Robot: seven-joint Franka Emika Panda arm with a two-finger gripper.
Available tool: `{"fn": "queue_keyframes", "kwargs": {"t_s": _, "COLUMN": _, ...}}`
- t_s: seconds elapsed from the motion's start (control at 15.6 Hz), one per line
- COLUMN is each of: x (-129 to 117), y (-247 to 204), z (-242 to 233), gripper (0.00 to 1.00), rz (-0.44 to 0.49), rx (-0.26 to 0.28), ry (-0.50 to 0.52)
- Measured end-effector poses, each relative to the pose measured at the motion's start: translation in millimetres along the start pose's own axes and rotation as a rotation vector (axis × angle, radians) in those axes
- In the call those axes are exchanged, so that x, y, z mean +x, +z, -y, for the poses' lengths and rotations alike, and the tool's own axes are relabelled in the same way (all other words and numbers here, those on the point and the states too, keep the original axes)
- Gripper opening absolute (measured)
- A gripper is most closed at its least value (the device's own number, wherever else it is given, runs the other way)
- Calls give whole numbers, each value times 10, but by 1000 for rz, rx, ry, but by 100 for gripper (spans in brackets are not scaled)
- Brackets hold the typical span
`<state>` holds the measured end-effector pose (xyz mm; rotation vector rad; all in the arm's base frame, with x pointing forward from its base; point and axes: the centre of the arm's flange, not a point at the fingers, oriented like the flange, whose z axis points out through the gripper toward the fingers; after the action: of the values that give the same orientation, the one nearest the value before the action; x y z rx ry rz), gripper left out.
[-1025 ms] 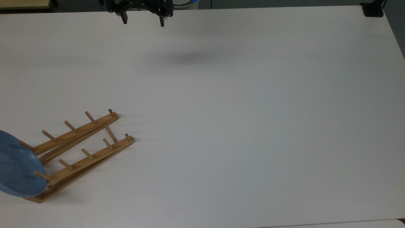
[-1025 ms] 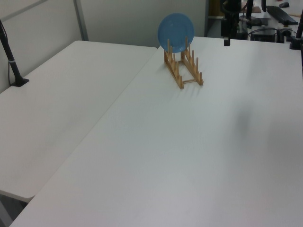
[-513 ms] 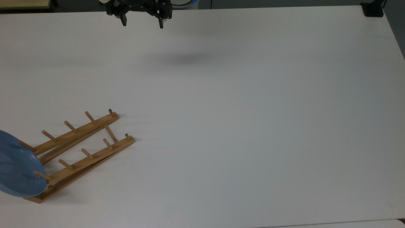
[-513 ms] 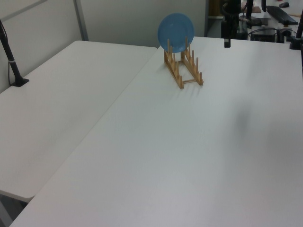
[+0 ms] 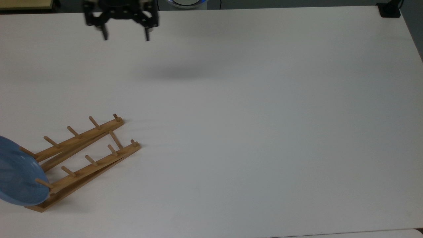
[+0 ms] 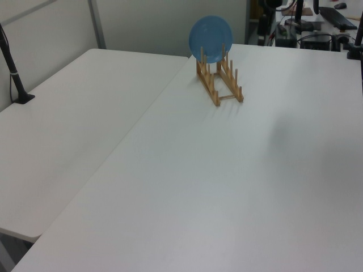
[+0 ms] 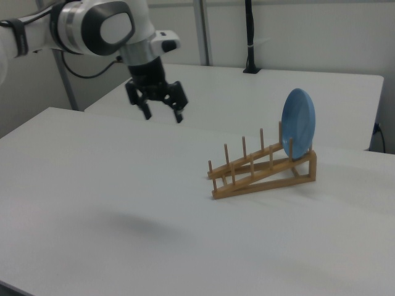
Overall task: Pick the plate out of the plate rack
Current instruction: 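Lower the gripper onto the rim of the blue plate in the rack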
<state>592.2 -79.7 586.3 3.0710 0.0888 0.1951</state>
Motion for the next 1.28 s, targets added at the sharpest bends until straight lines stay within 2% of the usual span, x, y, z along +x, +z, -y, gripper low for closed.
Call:
{"fn": "queue_keyframes", "kwargs": {"t_s": 0.19, "x": 162, "y": 49, "z": -323, "gripper": 100, "rz": -101, "rx": -87, "ry": -5}}
{"fn": "queue_keyframes", "kwargs": {"t_s": 0.58, "x": 499, "y": 338, "z": -770, "gripper": 100, "rz": -312, "rx": -191, "ry": 28}}
{"fn": "queue_keyframes", "kwargs": {"t_s": 0.77, "x": 637, "y": 448, "z": -1104, "gripper": 100, "rz": -421, "rx": -259, "ry": 56}}
{"fn": "queue_keyframes", "kwargs": {"t_s": 0.9, "x": 705, "y": 537, "z": -1346, "gripper": 98, "rz": -484, "rx": -313, "ry": 72}}
{"fn": "queue_keyframes", "kwargs": {"t_s": 0.96, "x": 731, "y": 598, "z": -1443, "gripper": 91, "rz": -515, "rx": -339, "ry": 76}}
{"fn": "queue_keyframes", "kwargs": {"t_s": 1.09, "x": 769, "y": 732, "z": -1628, "gripper": 89, "rz": -561, "rx": -390, "ry": 80}}
{"fn": "queue_keyframes", "kwargs": {"t_s": 1.28, "x": 819, "y": 886, "z": -1875, "gripper": 83, "rz": -563, "rx": -447, "ry": 89}}
